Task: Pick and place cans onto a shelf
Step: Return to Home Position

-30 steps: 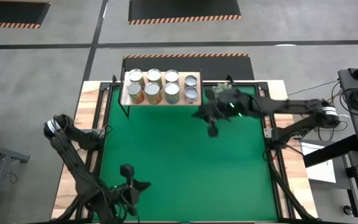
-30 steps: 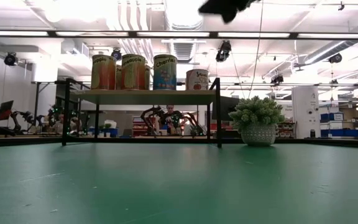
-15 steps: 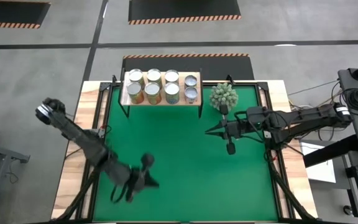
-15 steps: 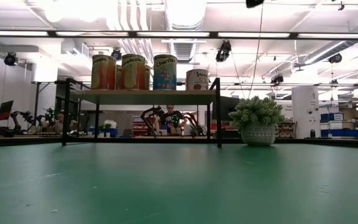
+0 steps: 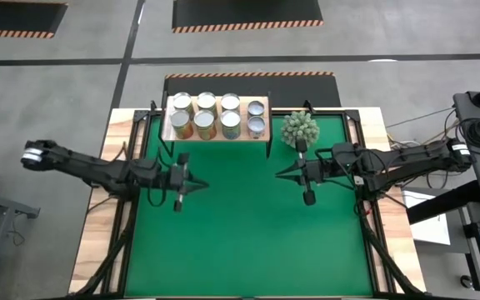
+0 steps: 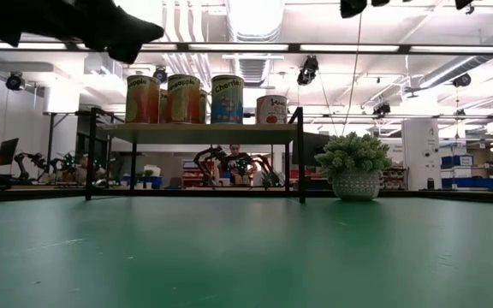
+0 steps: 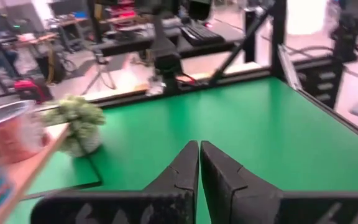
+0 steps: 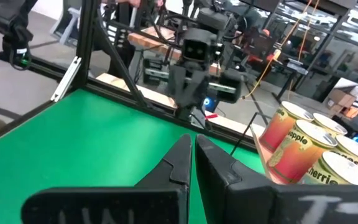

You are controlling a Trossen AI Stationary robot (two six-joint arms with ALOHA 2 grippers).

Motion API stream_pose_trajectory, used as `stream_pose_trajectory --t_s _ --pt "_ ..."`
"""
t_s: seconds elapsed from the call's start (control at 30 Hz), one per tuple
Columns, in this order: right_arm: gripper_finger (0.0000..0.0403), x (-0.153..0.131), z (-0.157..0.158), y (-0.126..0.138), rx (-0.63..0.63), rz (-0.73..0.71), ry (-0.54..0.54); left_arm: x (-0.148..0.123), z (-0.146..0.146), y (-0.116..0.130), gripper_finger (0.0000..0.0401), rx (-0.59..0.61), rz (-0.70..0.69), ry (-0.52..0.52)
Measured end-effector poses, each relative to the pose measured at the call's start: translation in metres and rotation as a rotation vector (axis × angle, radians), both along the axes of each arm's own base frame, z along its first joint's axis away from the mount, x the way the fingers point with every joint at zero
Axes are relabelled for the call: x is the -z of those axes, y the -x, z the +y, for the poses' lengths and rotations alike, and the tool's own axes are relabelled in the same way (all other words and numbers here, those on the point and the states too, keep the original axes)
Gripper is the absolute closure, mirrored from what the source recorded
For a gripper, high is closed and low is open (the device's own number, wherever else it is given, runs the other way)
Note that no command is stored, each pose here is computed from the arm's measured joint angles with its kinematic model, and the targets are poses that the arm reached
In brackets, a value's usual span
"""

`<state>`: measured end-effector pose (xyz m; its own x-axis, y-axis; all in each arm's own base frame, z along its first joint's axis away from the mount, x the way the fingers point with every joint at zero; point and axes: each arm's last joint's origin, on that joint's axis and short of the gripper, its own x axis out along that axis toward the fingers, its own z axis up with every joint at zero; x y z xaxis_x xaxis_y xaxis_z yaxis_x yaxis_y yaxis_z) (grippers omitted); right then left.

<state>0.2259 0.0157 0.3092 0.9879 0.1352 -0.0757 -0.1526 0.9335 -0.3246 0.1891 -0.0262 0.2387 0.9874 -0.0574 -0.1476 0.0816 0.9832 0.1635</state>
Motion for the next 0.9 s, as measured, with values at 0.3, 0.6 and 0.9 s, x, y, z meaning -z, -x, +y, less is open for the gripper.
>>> stream_pose_trajectory --t_s 0.3,0.6,0.9 --pt "0.0392 -0.002 -0.012 -0.002 0.057 -0.021 -0.071 0.016 0.008 0.026 0.0401 0.109 0.02 0.039" --pt "0.0392 0.005 -0.013 -0.002 0.006 -0.007 -0.04 0.029 0.01 0.051 0.0401 0.108 0.02 0.065" --pt "0.0392 0.007 -0.013 0.0 0.006 -0.01 -0.034 0.023 0.012 0.071 0.0401 0.125 -0.01 0.088"
